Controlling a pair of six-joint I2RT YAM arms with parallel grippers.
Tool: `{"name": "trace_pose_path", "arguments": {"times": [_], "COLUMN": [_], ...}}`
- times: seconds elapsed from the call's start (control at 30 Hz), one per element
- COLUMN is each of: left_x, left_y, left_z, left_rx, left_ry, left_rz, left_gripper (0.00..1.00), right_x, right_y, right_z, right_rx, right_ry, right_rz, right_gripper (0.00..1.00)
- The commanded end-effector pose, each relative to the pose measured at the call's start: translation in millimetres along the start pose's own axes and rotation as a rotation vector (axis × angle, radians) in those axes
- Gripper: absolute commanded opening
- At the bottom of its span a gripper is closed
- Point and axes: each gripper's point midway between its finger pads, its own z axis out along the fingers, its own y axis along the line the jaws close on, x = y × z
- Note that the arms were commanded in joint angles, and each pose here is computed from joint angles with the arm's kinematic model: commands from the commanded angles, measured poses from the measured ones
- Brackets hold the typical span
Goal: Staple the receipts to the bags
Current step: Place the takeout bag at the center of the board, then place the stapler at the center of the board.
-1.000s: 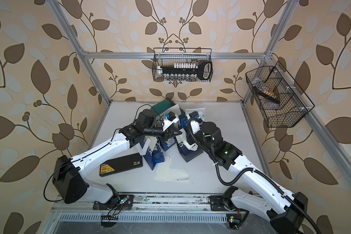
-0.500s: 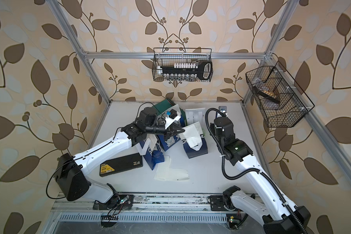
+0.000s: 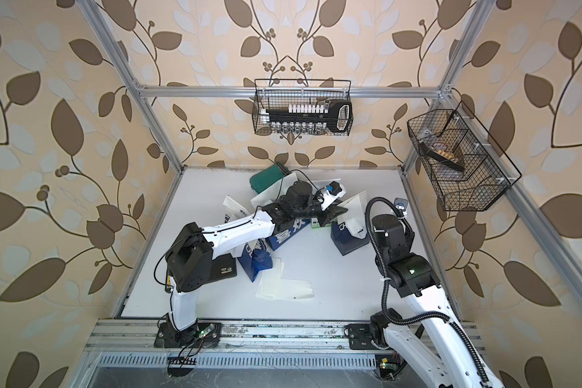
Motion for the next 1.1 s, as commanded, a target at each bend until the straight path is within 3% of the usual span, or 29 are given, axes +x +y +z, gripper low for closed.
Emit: {"name": "trace_pose_path", "arguments": {"times": [0.0, 0.2, 0.37, 0.4, 0.47, 0.57, 0.77, 0.9, 1.07], "left_x": [-48, -95, -117, -115, -105, -85, -58, -29, 5], "left_y": [16, 13, 28, 33, 47, 69, 91, 110, 119], "left_z": [-4, -35, -100, -115, -141, -186, -272, -298, -300], "left_rx": [-0.068, -0.083, -0.293, -0.351, -0.489, -0.71, -1.039, -1.132, -1.133], "left_ry": [-0.138, -0.073, -0.114, -0.1, -0.053, 0.006, -0.066, -0.042, 0.034], "left_rz": [-0.048, -0.156, -0.211, -0.23, -0.274, -0.329, -0.484, -0.615, -0.729], "left_gripper": [0.99, 0.99, 0.99, 0.99, 0.99, 0.99, 0.99, 0.99, 0.99], "right_x": [1, 11, 74, 88, 121, 151, 184, 199, 195], "right_y": [-3, 7, 23, 38, 61, 95, 141, 167, 194], "right_z": [-1, -6, -9, -10, -15, -24, -36, -26, 19], "right_rx": [0.0, -0.095, -0.18, -0.251, -0.343, -0.492, -0.65, -0.666, -0.613], "right_ry": [-0.011, 0.009, 0.281, 0.344, 0.507, 0.65, 0.804, 0.882, 0.819], "right_rz": [0.025, -0.01, -0.025, -0.032, -0.04, -0.166, -0.313, -0.383, -0.37], "right_gripper": [0.0, 0.0, 0.0, 0.0, 0.0, 0.0, 0.0, 0.0, 0.0]}}
